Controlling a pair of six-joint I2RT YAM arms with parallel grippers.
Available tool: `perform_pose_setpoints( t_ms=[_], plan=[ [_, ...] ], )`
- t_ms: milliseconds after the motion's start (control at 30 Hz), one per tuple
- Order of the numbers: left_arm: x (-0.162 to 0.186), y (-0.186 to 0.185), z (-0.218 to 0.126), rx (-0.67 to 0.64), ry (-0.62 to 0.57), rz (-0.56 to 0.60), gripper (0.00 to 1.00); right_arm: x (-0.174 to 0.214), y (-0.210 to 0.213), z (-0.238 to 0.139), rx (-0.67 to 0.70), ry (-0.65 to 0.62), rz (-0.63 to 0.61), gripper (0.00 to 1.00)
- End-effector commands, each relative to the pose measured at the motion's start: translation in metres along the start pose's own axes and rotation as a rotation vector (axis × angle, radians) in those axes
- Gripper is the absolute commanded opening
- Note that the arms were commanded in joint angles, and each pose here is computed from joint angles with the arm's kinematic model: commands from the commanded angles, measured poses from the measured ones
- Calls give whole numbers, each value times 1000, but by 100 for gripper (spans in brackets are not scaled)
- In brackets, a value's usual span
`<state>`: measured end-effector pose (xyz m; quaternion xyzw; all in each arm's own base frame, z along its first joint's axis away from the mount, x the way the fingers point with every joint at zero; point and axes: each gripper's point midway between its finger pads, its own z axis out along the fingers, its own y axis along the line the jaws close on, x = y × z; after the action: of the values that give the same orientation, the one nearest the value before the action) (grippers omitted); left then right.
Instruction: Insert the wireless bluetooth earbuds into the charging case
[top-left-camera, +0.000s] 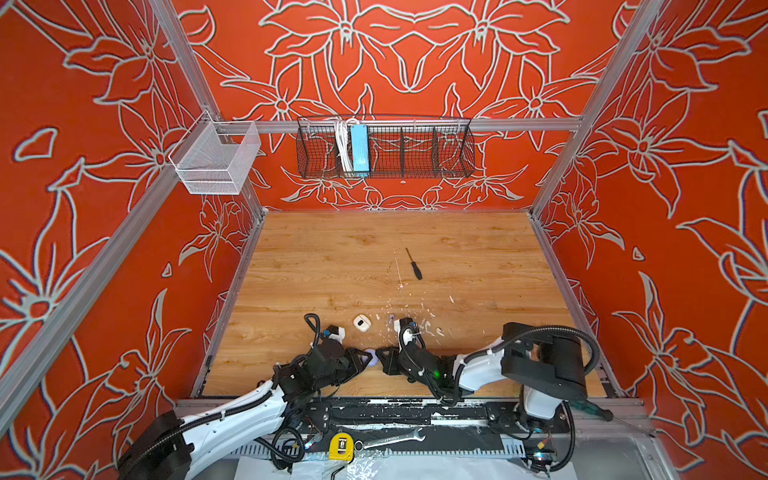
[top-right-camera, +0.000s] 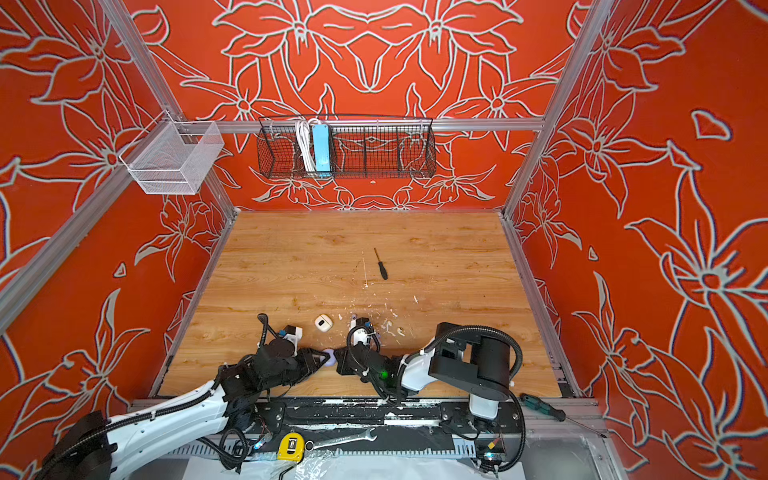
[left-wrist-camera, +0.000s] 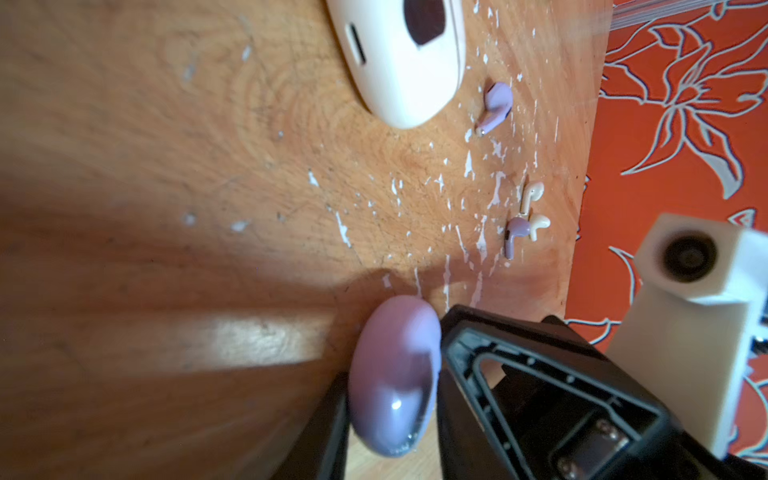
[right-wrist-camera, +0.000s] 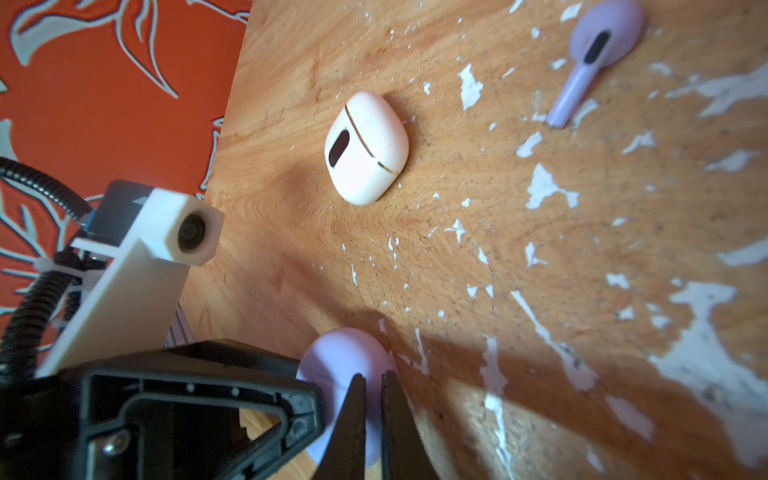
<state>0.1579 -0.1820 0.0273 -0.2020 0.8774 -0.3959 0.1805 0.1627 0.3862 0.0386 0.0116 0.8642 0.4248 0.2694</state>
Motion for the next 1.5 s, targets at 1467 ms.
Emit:
perform_pose_setpoints(
  t_ms=[1467],
  plan=[
    [-19, -70, -24, -108, 46, 259, 0, -56, 18, -70, 99, -165, -153, 18]
  ],
)
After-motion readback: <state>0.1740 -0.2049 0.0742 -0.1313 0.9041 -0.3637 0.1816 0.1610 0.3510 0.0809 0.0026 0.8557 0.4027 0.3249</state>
